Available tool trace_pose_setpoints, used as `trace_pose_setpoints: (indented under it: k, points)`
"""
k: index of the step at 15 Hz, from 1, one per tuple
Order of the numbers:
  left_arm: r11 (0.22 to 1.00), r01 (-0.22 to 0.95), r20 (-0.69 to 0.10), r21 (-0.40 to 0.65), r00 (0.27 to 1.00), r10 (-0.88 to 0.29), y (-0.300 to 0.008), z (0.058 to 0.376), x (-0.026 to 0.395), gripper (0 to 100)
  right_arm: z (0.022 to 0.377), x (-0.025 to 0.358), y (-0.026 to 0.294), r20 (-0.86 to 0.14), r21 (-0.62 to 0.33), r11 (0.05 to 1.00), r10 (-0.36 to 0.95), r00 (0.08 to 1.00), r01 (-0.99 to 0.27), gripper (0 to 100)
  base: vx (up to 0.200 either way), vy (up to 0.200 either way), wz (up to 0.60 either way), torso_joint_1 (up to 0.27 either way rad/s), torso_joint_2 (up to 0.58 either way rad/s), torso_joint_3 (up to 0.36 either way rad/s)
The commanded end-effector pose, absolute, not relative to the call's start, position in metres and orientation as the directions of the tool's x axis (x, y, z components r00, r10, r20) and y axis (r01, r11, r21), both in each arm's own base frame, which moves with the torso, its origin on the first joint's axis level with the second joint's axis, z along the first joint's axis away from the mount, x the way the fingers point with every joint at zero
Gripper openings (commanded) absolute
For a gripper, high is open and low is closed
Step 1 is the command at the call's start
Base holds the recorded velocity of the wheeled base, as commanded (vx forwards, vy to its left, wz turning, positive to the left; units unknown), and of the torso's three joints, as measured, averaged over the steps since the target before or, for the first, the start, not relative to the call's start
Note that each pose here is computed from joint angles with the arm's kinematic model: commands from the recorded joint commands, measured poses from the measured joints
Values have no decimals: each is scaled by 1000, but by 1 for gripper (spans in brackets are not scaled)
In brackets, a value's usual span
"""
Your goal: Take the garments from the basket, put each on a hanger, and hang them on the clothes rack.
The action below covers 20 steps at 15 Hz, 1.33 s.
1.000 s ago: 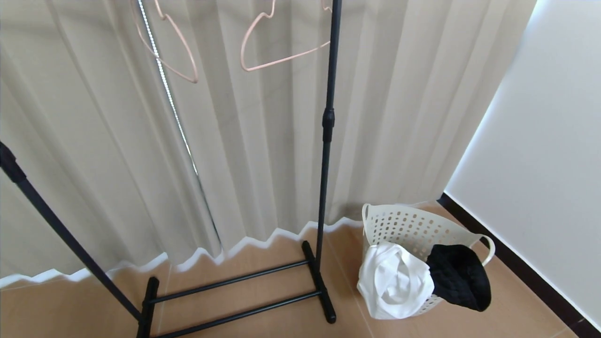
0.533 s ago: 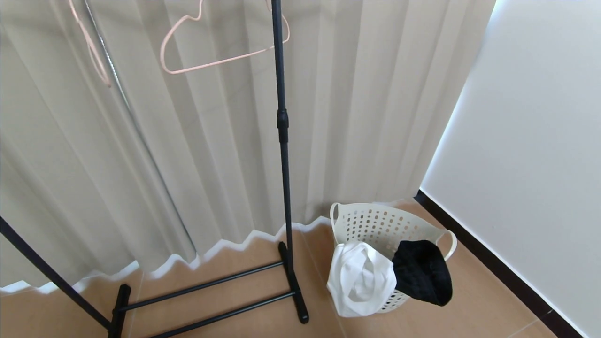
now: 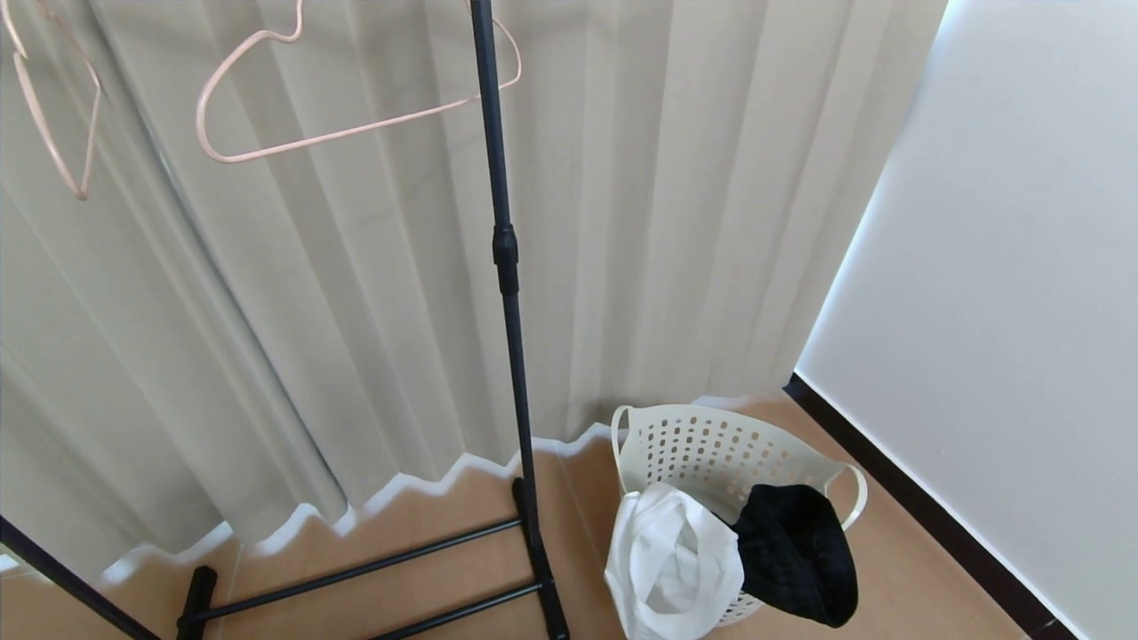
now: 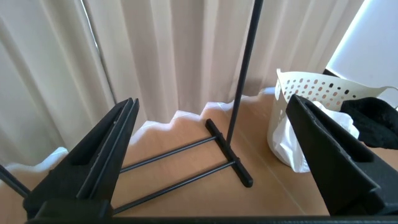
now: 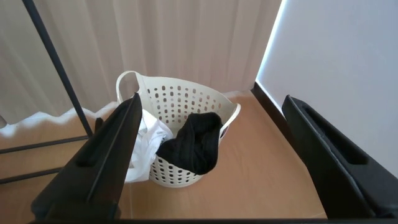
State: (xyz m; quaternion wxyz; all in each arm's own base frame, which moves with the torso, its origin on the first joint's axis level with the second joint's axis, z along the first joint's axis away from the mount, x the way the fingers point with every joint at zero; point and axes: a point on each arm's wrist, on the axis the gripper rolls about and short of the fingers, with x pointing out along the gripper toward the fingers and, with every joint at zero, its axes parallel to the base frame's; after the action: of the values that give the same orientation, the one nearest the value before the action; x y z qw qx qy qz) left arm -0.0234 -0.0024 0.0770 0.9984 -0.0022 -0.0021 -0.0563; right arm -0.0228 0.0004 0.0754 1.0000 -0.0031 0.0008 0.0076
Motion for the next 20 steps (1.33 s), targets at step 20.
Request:
trace_pose_setpoints:
  k: [20]
  points:
    - [994, 112, 3, -6, 994, -112, -2, 77, -23, 100, 75, -23, 0, -2, -6, 1000, 15, 1000, -15, 100, 0, 0, 0, 1, 2, -125]
